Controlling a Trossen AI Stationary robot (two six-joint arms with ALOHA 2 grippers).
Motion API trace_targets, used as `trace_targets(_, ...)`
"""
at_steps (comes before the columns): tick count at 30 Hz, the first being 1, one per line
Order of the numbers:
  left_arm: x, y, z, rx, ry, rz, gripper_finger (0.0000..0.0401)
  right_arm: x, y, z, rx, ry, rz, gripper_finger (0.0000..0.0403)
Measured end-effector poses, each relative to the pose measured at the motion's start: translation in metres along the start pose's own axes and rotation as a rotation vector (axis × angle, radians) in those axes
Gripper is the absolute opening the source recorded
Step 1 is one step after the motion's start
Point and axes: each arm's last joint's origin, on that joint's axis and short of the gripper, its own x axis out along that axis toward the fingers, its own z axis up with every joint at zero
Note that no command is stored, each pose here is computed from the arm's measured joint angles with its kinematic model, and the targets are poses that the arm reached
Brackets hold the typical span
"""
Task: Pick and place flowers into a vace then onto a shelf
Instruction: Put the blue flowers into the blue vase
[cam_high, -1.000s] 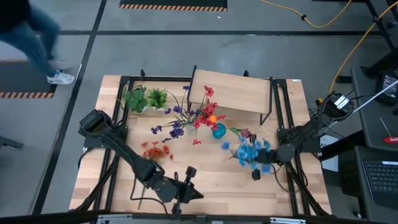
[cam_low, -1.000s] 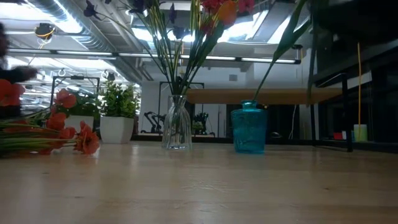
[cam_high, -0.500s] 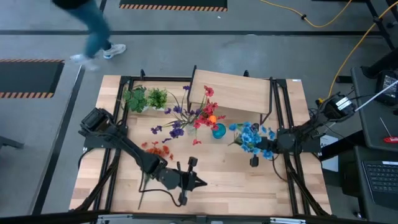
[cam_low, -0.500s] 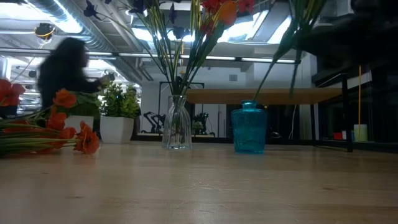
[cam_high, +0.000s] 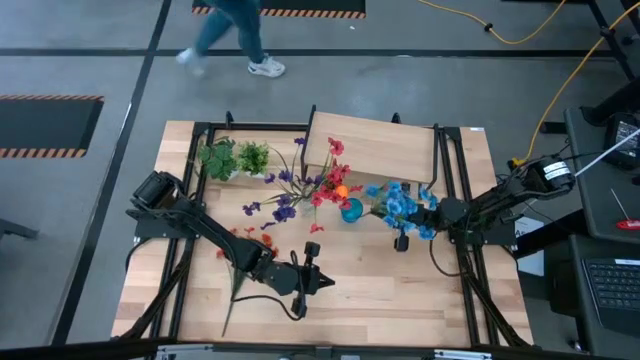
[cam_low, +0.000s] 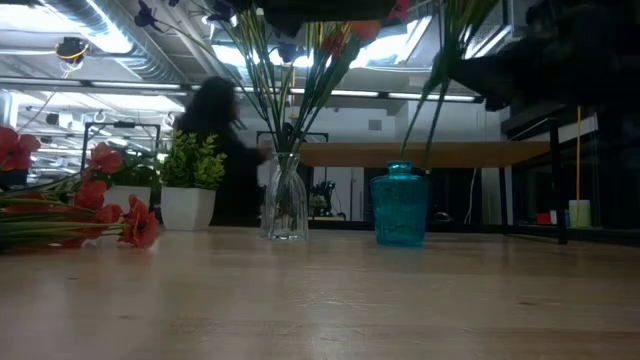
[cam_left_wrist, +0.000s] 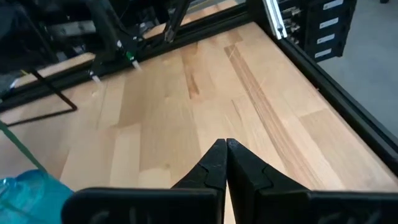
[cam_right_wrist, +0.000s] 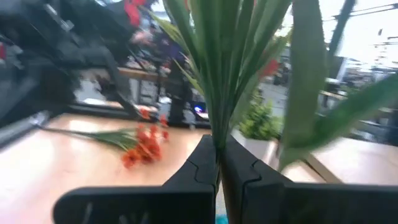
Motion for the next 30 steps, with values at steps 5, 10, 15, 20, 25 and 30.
trace_targets(5,0.0,0.0,0.0,-0.012,0.001,-0.001,0.0001,0.009,-0.006,0.005,0.008,-0.034,0.012,0.0002)
trace_targets(10,0.0,-0.001,0.0,-0.012,0.0,-0.003,0.0005,0.015,-0.011,0.007,-0.018,-0.03,0.004,0.0002)
trace_targets(15,0.0,-0.001,0.0,-0.012,0.001,-0.003,0.0005,0.018,-0.016,0.007,-0.029,-0.022,-0.021,0.0002)
trace_targets(20,0.0,-0.001,0.0,-0.013,0.004,-0.003,0.0005,0.018,-0.017,0.006,-0.033,-0.022,-0.022,0.0002)
trace_targets(25,0.0,-0.001,-0.001,-0.012,0.006,-0.003,0.0006,0.018,-0.017,0.007,-0.034,-0.033,-0.024,0.0002)
trace_targets(30,0.0,-0.001,-0.001,-0.012,0.006,-0.003,0.0006,0.018,-0.017,0.009,-0.067,-0.05,-0.028,0.0002)
